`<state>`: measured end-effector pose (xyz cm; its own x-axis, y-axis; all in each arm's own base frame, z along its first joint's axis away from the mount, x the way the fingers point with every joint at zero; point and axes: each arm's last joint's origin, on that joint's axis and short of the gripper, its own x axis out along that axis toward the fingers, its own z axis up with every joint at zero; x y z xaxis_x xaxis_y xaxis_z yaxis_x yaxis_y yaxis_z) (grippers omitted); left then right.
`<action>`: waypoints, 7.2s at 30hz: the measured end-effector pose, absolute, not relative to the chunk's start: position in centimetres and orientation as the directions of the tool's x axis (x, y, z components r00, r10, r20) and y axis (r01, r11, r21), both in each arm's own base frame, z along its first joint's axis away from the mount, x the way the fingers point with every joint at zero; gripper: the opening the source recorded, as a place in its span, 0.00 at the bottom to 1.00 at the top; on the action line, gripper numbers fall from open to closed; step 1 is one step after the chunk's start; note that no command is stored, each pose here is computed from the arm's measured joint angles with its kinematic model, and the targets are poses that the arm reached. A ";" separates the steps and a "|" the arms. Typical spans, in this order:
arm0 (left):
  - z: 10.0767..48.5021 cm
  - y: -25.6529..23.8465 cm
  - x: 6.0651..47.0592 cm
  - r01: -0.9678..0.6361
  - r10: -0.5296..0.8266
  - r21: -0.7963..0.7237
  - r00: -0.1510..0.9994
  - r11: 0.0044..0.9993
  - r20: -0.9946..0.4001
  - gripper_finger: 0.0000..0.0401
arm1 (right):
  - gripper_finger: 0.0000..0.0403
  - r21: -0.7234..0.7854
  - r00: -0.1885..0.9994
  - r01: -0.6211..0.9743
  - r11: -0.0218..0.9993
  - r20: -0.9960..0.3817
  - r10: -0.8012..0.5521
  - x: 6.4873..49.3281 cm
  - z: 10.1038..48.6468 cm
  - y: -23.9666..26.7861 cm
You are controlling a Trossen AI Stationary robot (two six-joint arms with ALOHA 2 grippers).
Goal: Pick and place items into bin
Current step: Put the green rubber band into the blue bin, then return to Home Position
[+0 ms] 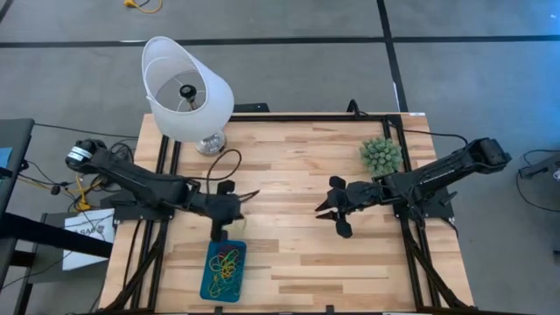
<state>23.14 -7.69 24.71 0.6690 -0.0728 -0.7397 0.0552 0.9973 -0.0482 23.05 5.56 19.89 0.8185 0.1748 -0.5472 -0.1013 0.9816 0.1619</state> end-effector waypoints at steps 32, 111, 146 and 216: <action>18.1 -16.9 21.7 -0.172 -0.038 -0.120 0.417 0.978 -0.908 0.20 | 0.24 0.165 0.835 -0.107 0.980 -0.520 0.179 23.2 20.2 5.6; 17.4 -3.1 8.9 -0.077 0.076 0.004 0.995 0.997 0.061 0.27 | 0.24 0.111 0.929 -0.370 0.922 0.048 0.367 9.6 17.0 0.8; 17.4 -3.1 8.9 -0.079 0.079 -0.012 0.995 0.997 0.059 0.27 | 0.24 0.111 0.929 -0.370 0.923 0.047 0.367 9.7 17.0 0.8; 17.4 -3.1 8.9 -0.077 0.078 -0.016 0.995 0.997 0.058 0.27 | 0.24 0.111 0.929 -0.370 0.922 0.046 0.367 9.7 17.0 0.8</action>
